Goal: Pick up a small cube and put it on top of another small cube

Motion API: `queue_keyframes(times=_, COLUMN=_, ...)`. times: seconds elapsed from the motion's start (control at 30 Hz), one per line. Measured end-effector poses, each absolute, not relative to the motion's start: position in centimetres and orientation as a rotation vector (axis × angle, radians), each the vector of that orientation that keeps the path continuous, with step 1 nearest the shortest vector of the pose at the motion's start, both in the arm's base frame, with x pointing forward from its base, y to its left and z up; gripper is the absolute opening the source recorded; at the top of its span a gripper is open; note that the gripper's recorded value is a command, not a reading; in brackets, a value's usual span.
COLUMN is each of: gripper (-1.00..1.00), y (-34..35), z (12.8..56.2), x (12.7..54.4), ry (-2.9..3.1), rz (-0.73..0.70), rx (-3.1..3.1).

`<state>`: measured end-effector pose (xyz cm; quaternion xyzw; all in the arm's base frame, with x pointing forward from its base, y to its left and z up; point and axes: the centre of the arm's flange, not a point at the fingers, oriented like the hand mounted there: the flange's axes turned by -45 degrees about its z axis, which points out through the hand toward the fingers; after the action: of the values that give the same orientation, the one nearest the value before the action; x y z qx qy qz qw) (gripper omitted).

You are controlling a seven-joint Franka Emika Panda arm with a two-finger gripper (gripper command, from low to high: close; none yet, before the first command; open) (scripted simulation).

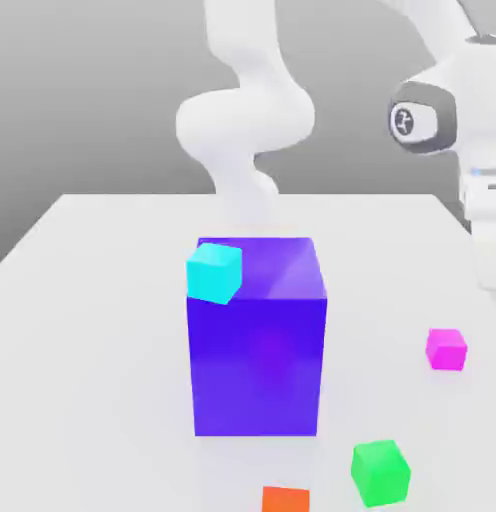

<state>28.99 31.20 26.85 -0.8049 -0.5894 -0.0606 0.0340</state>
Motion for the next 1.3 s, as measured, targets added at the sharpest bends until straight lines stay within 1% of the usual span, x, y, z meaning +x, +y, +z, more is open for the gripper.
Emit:
queue_keyframes(times=0.17, gripper=0.00, y=32.2, z=20.6, x=22.9, ry=-2.111, rz=-0.035, rx=-2.308)
queue_keyframes(times=0.4, gripper=0.00, y=32.0, z=13.6, x=22.1, ry=-2.162, rz=-0.003, rx=-2.281)
queue_keyframes(times=0.43, gripper=-1.00, y=31.9, z=12.9, x=22.0, ry=-2.161, rz=-0.001, rx=-2.281)
queue_keyframes(times=0.67, gripper=-1.00, y=31.9, z=12.9, x=22.0, ry=-2.162, rz=0.000, rx=-2.281)
queue_keyframes(times=0.87, gripper=-1.00, y=31.9, z=18.2, x=22.0, ry=-2.162, rz=-0.002, rx=-2.283)
queue_keyframes(times=0.93, gripper=-1.00, y=31.4, z=19.2, x=23.8, ry=-2.135, rz=0.001, rx=-2.307)
queue_keyframes(times=1.13, gripper=-1.00, y=27.7, z=21.1, x=32.6, ry=-2.002, rz=0.002, rx=-2.421)
queue_keyframes(times=1.3, gripper=-1.00, y=22.7, z=22.6, x=39.5, ry=-1.893, rz=0.002, rx=-2.506)
